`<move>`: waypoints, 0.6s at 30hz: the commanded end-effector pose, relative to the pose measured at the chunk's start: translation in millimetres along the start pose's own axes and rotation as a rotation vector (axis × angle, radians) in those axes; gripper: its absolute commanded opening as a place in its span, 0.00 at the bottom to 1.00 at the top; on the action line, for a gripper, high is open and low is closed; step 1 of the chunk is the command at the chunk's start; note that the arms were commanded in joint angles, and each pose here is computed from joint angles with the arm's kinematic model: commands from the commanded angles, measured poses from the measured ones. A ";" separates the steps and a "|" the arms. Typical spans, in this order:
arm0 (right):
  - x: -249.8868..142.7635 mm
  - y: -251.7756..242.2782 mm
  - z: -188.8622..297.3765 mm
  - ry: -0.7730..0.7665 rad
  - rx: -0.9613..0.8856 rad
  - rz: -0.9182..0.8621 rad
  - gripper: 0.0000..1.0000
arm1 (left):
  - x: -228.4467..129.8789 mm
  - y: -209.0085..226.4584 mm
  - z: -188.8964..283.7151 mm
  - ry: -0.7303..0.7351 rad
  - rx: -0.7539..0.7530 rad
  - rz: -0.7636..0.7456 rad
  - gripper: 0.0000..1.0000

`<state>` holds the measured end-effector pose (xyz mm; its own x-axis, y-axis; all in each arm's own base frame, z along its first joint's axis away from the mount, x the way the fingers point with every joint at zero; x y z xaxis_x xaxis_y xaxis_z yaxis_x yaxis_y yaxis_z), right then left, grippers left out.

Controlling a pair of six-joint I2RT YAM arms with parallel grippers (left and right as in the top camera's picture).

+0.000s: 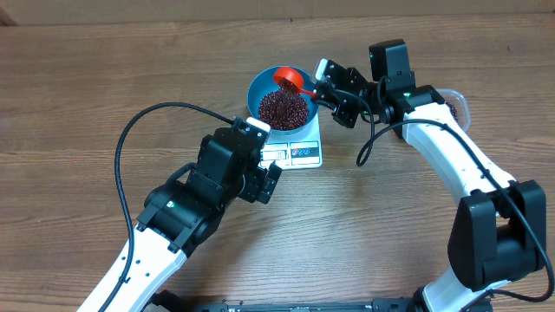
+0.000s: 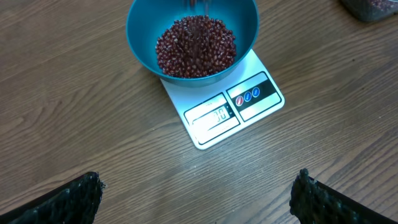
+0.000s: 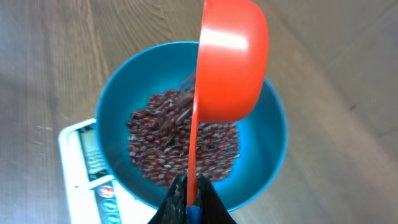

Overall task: Scoop item into bowl and weigh 150g on scale
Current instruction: 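Tilt the scoop to pour beans into the blue bowl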

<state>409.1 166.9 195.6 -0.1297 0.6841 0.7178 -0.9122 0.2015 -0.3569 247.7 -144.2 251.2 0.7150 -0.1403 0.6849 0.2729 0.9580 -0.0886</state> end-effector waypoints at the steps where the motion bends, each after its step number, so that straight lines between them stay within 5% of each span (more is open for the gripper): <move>1: 11.7 -10.0 10.3 0.011 -0.066 0.128 0.04 | 0.5 1.6 -1.3 -0.002 0.011 0.005 1.00; 18: 9.8 -11.3 11.4 0.028 -0.077 0.071 0.04 | 0.5 1.6 -1.3 -0.002 0.011 0.005 1.00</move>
<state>415.2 162.2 194.4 -0.1975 0.7372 0.6461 -0.8784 0.1596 -0.4506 247.7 -144.2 251.2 0.7150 -0.1403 0.6849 0.2729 0.9580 -0.0886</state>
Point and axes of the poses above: each gripper's point midway between its finger pads, its own z axis back along the fingers, its own y axis along the line the jaws close on, x = y × z, the point moved 6 cm from there along z, back along the fingers, and after that the axes turned 12 degrees about z, right-handed, at the moved point
